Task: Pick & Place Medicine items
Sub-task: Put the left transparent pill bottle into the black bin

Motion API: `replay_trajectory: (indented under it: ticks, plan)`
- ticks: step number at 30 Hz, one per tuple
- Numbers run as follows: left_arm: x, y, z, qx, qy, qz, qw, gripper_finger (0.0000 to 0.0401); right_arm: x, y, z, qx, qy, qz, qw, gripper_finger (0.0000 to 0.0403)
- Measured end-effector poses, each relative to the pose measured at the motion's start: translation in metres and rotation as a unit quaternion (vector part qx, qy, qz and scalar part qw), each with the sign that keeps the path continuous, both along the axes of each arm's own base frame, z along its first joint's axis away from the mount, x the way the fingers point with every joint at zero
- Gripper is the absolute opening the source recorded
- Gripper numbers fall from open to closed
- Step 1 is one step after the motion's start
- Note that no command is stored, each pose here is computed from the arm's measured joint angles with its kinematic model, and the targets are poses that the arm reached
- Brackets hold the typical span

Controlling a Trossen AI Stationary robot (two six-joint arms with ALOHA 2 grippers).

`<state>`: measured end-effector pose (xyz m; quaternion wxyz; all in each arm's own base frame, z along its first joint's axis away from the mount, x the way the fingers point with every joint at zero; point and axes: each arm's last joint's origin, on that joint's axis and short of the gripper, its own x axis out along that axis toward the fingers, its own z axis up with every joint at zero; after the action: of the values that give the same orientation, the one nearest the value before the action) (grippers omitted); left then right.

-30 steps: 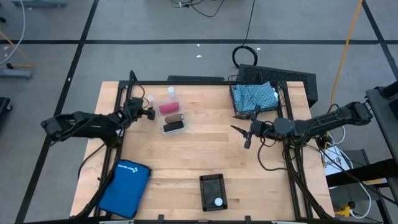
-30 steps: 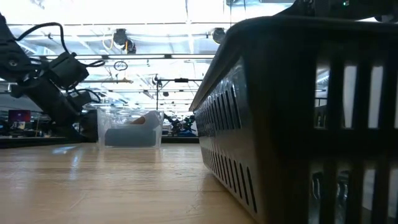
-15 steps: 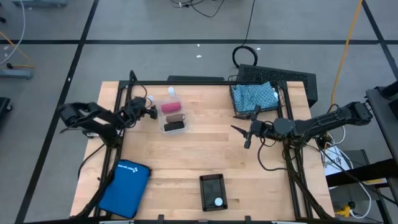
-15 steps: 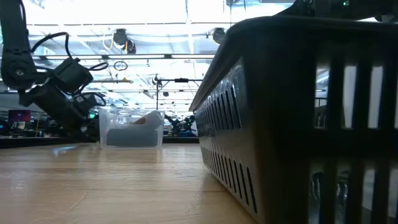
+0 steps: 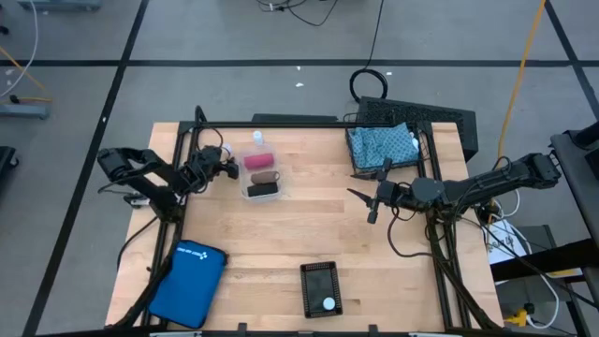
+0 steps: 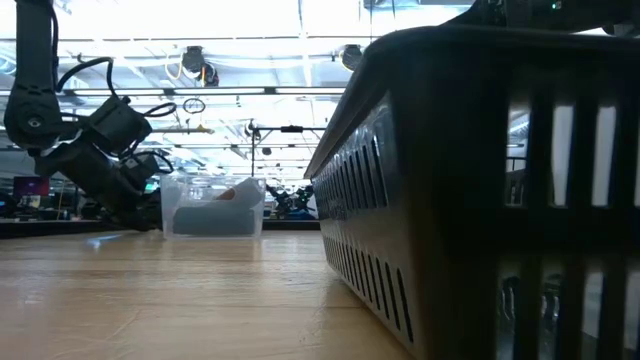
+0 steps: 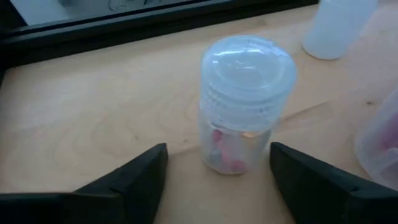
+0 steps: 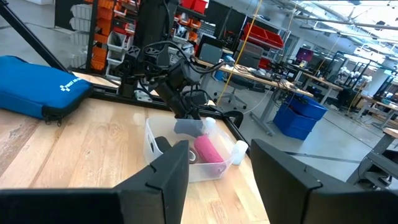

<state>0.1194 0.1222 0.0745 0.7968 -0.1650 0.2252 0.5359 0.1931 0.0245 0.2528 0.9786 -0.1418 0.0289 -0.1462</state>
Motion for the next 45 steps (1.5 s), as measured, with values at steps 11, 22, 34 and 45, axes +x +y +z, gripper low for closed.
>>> replay_trajectory:
  ticks: [11,22,34,45]
  plan:
    - [-0.0005,0.0007,0.0002,0.005,-0.004,0.016,1.0,0.0153,0.0,0.0,-0.0001,0.0,0.001,0.0,1.0,0.016]
    - [-0.0004,0.0006,0.0002,0.001,-0.009,0.015,1.0,0.0141,0.0,0.0,-0.0002,0.0,0.001,0.0,1.0,0.016]
    - [0.0029,0.0001,0.0013,-0.003,-0.024,0.008,1.0,0.0325,0.0,0.0,-0.0001,0.0,0.001,0.0,1.0,0.016]
    - [0.0082,0.0041,0.0037,-0.008,-0.039,0.037,0.999,0.032,0.0,0.0,0.0,0.0,0.001,0.0,1.0,0.016]
